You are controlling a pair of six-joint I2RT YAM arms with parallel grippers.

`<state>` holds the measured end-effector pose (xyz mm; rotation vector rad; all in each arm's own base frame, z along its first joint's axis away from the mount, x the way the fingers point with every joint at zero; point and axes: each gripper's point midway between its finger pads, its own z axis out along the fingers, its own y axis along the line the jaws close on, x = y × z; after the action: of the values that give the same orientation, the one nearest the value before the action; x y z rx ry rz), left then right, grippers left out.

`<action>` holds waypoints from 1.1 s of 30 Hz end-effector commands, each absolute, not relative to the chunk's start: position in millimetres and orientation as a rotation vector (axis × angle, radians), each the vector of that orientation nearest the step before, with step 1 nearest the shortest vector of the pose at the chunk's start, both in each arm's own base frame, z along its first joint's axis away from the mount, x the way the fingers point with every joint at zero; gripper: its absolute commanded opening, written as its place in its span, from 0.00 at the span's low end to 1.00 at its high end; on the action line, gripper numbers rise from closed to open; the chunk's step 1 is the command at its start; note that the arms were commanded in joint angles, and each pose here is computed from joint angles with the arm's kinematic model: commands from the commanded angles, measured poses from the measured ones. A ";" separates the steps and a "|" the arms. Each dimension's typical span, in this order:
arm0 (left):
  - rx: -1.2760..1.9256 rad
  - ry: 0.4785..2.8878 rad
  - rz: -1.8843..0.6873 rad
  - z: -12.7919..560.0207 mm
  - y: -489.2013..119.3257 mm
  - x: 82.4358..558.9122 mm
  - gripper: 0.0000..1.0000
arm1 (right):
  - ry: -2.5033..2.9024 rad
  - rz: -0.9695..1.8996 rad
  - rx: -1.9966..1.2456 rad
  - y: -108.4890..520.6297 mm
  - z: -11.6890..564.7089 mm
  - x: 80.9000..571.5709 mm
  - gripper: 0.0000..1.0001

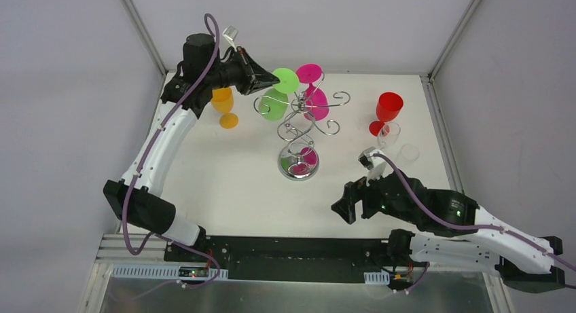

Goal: Take the wine glass off the wine glass rack
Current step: Pick up the wine glass from the wine rack.

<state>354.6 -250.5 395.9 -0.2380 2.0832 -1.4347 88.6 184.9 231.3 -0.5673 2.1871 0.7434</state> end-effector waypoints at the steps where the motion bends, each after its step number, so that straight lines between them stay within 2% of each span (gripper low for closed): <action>1: -0.139 1.997 -1.418 422.3 -243.9 331.9 0.00 | 2.159 0.812 -0.542 196.7 249.9 88.6 0.86; 12: -0.161 2.004 -1.256 415.7 -209.9 314.3 0.00 | 2.169 0.813 -0.534 203.6 250.5 90.4 0.86; 26: -0.190 1.978 -0.886 414.8 -156.1 297.7 0.00 | 2.170 0.800 -0.523 208.9 249.2 94.5 0.86; 33: -0.161 1.948 -0.849 420.0 -145.9 276.0 0.00 | 2.144 0.789 -0.455 203.0 254.9 101.4 0.88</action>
<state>290.5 -160.2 398.8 -0.2068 2.0335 -0.9094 92.3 200.3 227.9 -0.5563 2.2207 0.7335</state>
